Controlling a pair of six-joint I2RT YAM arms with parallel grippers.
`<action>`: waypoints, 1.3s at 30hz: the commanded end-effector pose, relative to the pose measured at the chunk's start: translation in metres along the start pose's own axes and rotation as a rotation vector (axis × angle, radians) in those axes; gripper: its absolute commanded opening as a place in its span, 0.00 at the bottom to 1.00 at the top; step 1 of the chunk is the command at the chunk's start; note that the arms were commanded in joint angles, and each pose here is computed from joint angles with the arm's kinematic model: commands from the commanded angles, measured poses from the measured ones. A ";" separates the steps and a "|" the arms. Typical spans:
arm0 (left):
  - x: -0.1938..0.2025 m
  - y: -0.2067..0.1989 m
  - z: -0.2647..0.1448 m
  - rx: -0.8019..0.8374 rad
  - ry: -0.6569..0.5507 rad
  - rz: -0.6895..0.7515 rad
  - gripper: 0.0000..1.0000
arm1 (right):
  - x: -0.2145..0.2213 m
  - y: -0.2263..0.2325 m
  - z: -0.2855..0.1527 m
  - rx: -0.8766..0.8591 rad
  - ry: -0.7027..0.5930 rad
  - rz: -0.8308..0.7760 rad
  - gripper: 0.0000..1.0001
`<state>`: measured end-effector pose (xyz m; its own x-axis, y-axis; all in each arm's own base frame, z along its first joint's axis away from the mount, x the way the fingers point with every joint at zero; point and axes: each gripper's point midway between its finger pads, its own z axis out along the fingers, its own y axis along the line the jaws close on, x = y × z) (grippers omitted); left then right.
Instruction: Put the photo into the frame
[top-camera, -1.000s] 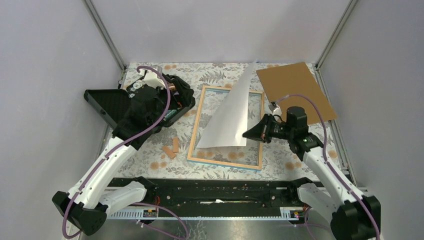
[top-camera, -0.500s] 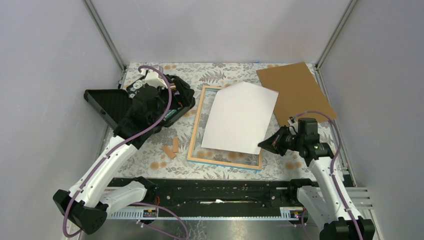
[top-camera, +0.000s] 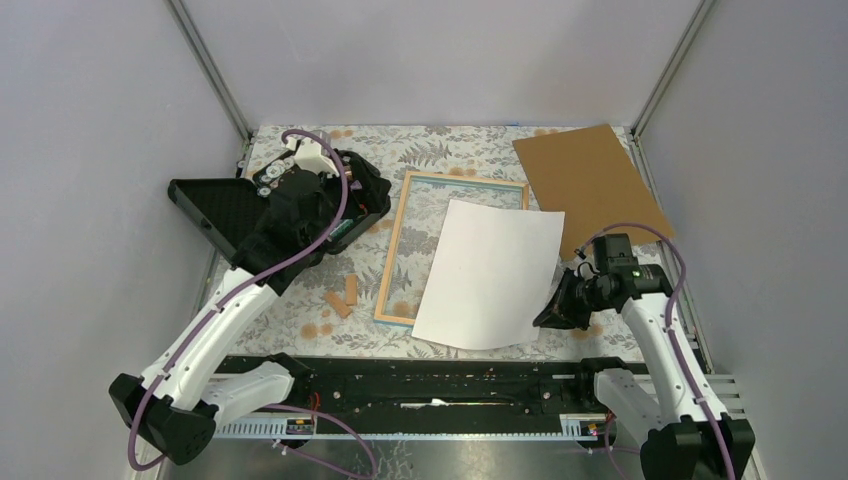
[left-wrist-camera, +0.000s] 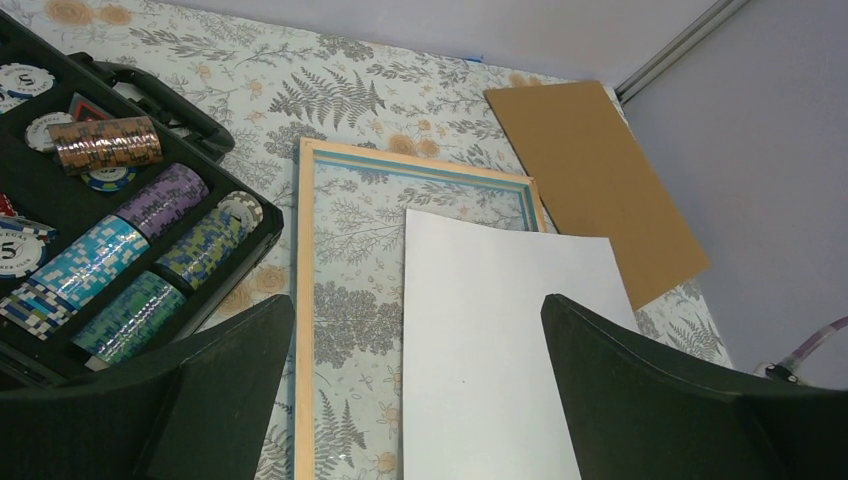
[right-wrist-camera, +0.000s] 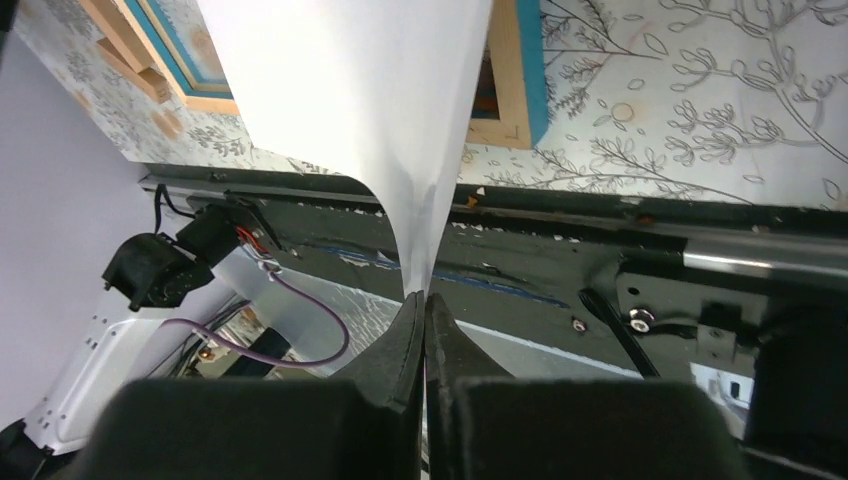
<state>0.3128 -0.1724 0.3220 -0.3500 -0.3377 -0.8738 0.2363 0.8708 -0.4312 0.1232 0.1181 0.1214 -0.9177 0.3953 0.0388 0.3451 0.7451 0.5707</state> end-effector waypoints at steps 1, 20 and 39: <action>-0.009 -0.005 0.002 0.021 -0.031 -0.001 0.99 | 0.001 -0.001 -0.024 0.053 -0.057 -0.070 0.00; -0.007 -0.008 0.003 0.035 -0.021 -0.004 0.99 | -0.058 0.045 0.035 -0.153 -0.027 -0.262 0.00; -0.007 -0.008 0.002 0.040 -0.016 -0.004 0.99 | -0.067 0.068 0.081 -0.142 -0.086 -0.243 0.00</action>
<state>0.3147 -0.1767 0.3156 -0.3711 -0.3268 -0.8692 0.2416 0.8698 -0.4302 0.2116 0.1796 0.0853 -0.9691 0.2215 -0.1089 0.0995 0.7544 0.6489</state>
